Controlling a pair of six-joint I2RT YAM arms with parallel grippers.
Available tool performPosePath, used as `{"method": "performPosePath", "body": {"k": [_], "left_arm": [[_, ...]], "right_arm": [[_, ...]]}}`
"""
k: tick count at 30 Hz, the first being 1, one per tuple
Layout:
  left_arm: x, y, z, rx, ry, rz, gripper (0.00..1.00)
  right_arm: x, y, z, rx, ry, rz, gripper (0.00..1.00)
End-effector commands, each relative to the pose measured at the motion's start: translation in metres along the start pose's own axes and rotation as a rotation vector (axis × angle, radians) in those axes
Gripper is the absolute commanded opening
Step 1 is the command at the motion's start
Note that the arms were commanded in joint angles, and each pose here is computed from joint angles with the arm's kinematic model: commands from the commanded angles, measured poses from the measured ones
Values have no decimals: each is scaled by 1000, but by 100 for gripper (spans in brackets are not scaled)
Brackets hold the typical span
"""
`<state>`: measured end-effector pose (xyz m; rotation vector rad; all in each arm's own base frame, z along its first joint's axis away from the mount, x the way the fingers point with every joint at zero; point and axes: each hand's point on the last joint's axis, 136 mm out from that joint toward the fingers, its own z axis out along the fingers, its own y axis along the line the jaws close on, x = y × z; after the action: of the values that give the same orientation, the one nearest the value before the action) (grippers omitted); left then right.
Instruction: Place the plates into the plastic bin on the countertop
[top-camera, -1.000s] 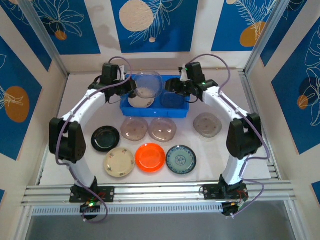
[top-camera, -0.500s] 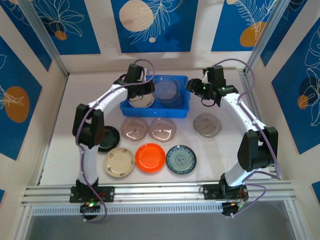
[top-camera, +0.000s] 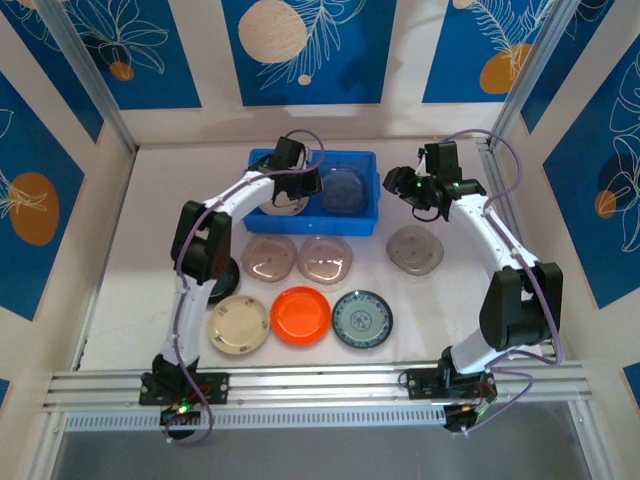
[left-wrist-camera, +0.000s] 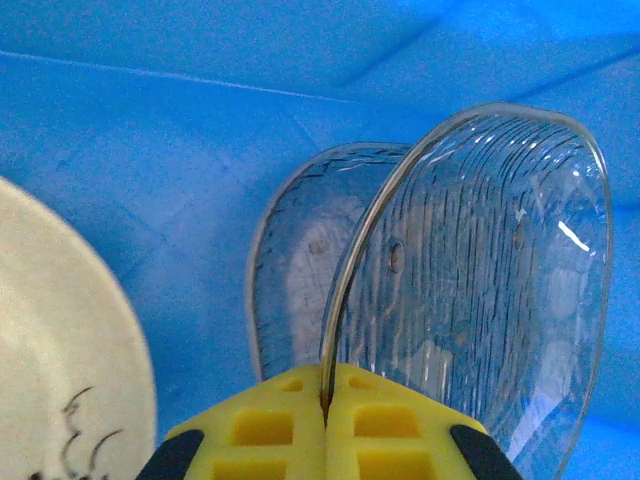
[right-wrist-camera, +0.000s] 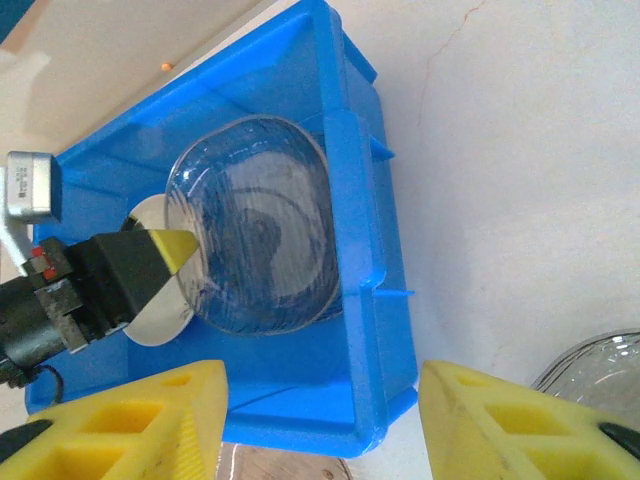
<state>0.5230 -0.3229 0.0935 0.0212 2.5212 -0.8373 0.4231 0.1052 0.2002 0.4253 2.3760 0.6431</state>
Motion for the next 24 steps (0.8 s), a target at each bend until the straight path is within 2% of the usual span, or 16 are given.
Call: {"method": "performPosePath", "body": {"k": [1, 10, 24], "left_arm": [[2, -8, 8, 7, 14, -14, 0], [7, 6, 18, -65, 43, -31, 0], [15, 11, 28, -78, 85, -31, 0]], "right_arm": [[5, -2, -8, -4, 7, 11, 54], [4, -6, -9, 2, 1, 13, 54], [7, -2, -7, -9, 13, 9, 55]]}}
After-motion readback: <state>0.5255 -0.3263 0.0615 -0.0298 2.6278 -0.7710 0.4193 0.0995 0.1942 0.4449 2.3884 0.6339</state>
